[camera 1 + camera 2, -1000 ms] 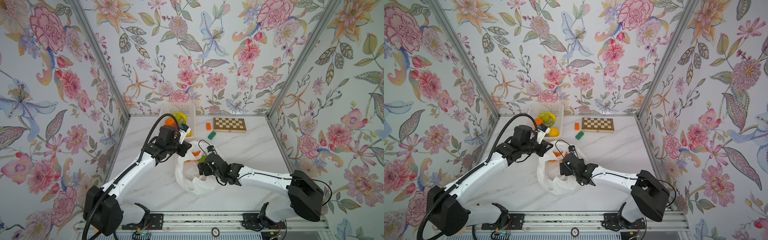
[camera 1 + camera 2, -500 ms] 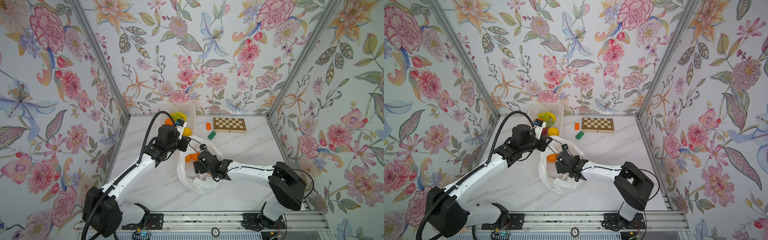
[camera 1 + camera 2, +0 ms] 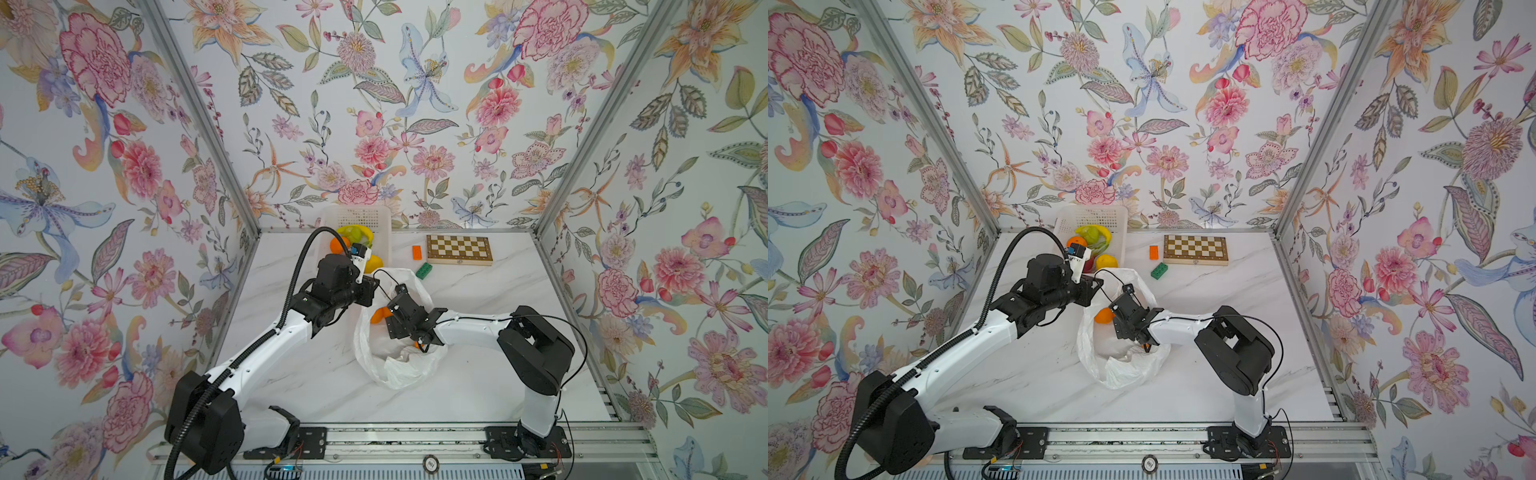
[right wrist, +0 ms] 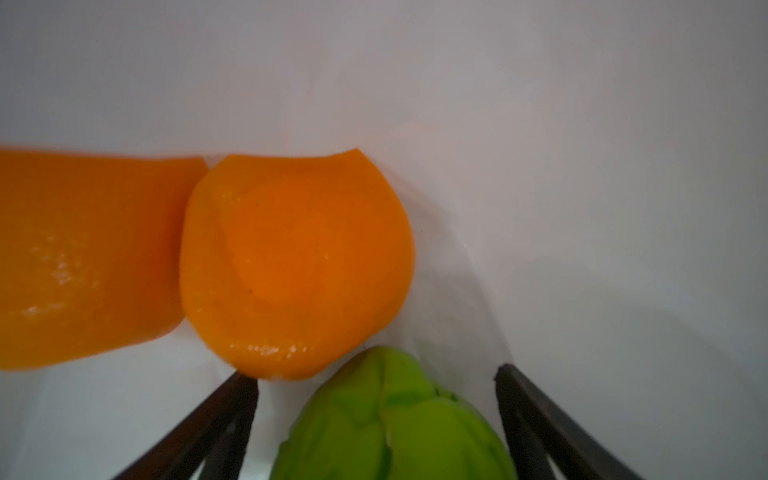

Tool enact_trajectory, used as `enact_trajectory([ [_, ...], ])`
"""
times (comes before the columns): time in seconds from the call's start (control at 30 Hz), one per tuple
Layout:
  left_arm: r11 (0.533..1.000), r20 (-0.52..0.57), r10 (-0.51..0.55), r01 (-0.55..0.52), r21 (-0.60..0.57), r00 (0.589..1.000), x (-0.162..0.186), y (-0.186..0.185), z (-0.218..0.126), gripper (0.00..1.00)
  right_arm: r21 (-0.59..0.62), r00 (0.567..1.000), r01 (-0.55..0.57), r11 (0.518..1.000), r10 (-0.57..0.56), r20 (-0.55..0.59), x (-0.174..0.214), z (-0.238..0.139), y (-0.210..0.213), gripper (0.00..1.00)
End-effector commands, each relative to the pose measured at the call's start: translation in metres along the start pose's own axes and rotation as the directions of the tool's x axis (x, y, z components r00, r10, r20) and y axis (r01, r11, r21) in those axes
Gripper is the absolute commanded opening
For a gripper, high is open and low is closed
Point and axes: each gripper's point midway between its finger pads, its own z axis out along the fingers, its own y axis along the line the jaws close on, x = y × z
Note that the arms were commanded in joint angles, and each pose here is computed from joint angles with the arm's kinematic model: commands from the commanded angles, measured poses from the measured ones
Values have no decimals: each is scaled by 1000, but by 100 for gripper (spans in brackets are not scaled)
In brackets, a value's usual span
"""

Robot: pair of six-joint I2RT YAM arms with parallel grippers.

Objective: Untie the knot of the plastic bag and take out the fruit
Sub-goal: 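Hold the bag rim with the left gripper while the right grasps the green pear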

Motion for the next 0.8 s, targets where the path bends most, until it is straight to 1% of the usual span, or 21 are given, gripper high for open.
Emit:
enact_trajectory([
  [0.0, 1000, 17, 0, 0, -7, 1000, -1, -2, -2, 17, -19, 999, 7, 1000, -8, -31, 2, 4, 6, 82],
  [0.1, 1000, 12, -1, 1, -9, 1000, 1, -1, -1, 17, -28, 1000, -1, 1000, 0, -30, 2, 2, 7, 70],
  [0.23, 1000, 13, 3, -2, -14, 1000, 1, 0, -1, 17, -45, 1000, -6, 999, 5, -13, -2, -6, 9, 61],
  [0.33, 1000, 15, 0, 0, -15, 1000, 0, 0, 0, 17, -66, 1000, 1, 998, 0, 7, -5, -17, 15, 58],
  [0.53, 1000, 14, -5, 6, -14, 1000, 0, 0, 2, 17, -96, 998, 11, 995, -6, 55, -8, -39, 23, 57],
  [0.77, 1000, 20, -5, 5, -30, 1000, -3, 3, 2, 17, -170, 995, 9, 985, 8, 96, -4, -65, 36, 53],
])
